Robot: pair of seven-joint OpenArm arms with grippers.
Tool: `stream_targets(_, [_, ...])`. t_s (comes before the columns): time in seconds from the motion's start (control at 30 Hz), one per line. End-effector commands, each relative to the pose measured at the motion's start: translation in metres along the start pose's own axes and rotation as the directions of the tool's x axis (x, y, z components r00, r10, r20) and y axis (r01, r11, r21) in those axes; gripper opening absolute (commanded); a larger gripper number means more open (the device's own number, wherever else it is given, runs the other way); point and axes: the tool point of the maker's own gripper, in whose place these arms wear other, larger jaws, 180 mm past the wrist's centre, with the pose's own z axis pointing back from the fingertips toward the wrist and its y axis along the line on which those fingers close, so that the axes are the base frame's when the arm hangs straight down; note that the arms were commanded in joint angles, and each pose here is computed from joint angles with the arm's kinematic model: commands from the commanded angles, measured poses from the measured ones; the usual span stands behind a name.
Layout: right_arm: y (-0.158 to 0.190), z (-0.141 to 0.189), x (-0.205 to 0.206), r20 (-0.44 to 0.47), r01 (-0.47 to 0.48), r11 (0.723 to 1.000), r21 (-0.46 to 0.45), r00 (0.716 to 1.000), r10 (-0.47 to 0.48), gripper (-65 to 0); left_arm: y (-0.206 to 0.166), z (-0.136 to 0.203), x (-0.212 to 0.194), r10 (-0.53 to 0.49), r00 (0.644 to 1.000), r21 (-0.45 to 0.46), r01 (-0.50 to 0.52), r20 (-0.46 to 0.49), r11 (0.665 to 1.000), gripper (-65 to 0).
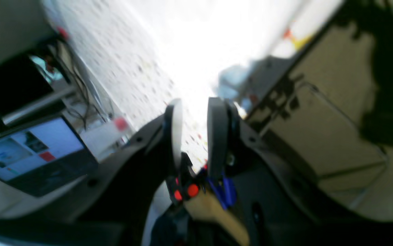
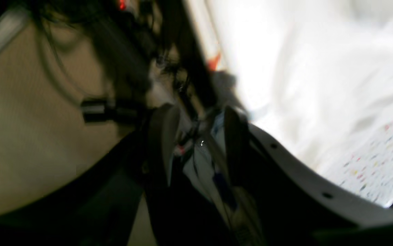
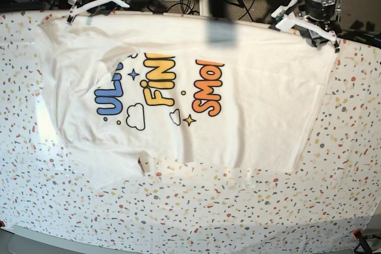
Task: Fold the T-shirt properly
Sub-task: 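Release the shirt and move the right gripper to the shirt's side edge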
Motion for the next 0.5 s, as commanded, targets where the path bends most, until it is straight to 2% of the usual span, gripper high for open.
stream_targets(0.0, [-0.014, 0.006, 0.008, 0.035, 0.005, 0.999, -0.051, 0.999, -0.004, -40.4, 0.019, 0.006, 0.010, 0.024, 0.998, 0.060, -0.027, 0.054, 0.998, -52.0])
stream_targets(0.1, [-0.039, 0.010, 0.023, 0.095, 0.029, 0.987, -0.157, 0.995, -0.014, -40.4, 0.041, 0.016, 0.039, 0.086, 0.977, 0.105, -0.109, 0.197, 0.988, -52.0])
stream_targets(0.2, [-0.065, 0.012, 0.036, 0.143, 0.085, 0.968, -0.235, 0.988, -0.052, -40.4, 0.061, 0.019, 0.057, 0.105, 0.949, 0.154, -0.156, 0.297, 0.976, -52.0])
stream_targets(0.33, [-0.101, 0.016, 0.066, 0.242, 0.188, 0.929, -0.320, 0.964, -0.112, -40.4, 0.097, 0.017, 0.074, 0.100, 0.922, 0.232, -0.198, 0.375, 0.953, -52.0])
stream_targets(0.47, [-0.136, 0.027, 0.098, 0.348, 0.272, 0.885, -0.379, 0.928, -0.136, -40.4, 0.140, 0.010, 0.087, 0.148, 0.891, 0.263, -0.280, 0.428, 0.923, -52.0])
